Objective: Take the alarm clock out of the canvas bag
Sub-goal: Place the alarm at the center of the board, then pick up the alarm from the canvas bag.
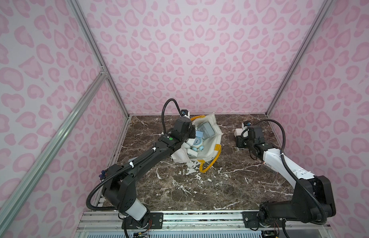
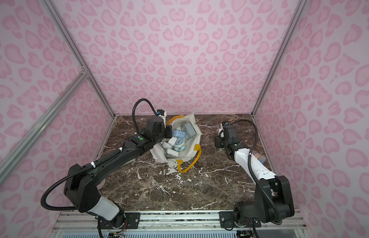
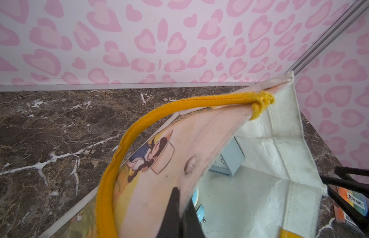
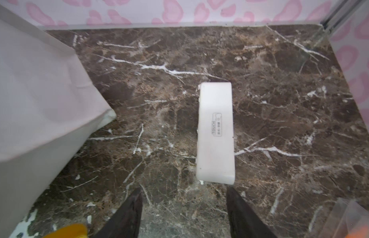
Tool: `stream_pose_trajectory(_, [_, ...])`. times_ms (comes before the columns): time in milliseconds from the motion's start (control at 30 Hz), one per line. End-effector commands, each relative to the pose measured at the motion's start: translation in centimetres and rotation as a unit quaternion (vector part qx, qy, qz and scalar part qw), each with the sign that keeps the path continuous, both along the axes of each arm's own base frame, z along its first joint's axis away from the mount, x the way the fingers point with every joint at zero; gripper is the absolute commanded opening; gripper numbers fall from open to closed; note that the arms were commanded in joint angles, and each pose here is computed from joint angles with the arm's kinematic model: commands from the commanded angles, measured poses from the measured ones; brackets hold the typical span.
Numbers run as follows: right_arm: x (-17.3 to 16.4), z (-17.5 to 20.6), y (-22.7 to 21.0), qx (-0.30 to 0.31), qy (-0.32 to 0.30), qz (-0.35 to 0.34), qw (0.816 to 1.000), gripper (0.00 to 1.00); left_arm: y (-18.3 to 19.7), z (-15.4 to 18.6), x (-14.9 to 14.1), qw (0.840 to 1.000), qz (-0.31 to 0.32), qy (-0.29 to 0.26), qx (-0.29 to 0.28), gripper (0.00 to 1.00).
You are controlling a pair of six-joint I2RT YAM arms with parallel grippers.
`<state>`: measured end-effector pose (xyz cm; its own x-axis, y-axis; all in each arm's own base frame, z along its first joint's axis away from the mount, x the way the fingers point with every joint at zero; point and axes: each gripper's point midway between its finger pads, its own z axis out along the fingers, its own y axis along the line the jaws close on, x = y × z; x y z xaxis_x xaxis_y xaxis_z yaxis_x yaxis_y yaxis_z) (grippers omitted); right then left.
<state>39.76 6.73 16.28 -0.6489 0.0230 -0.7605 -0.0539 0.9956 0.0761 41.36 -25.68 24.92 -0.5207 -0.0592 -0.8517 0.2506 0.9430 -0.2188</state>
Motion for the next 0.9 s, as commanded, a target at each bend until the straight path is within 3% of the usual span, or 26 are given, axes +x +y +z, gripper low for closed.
stream_pose_trajectory(0, [0.3, 2.1, 1.6, 0.024, -0.039, 0.015, 0.999, 0.65, 0.2, 0.4, -0.1, 1.0, 0.004, -0.001, 0.004, 0.04])
stream_pose_trajectory(400, [-2.3, 8.0, 8.6, 0.044, -0.137, 0.11, 0.983, 0.66, -0.2, 1.0, 0.2, 1.0, 0.0, -0.009, 0.008, 0.03])
stream_pose_trajectory(600, [-4.0, 8.6, 12.5, 0.034, -0.149, 0.17, 0.974, 0.66, -0.2, 0.8, 0.3, 1.0, 0.0, -0.008, 0.012, 0.04])
stream_pose_trajectory(867, [-6.2, 6.5, 17.5, 0.012, -0.121, 0.236, 0.964, 0.65, -0.2, 1.1, 0.2, 1.0, -0.001, -0.013, 0.012, 0.03])
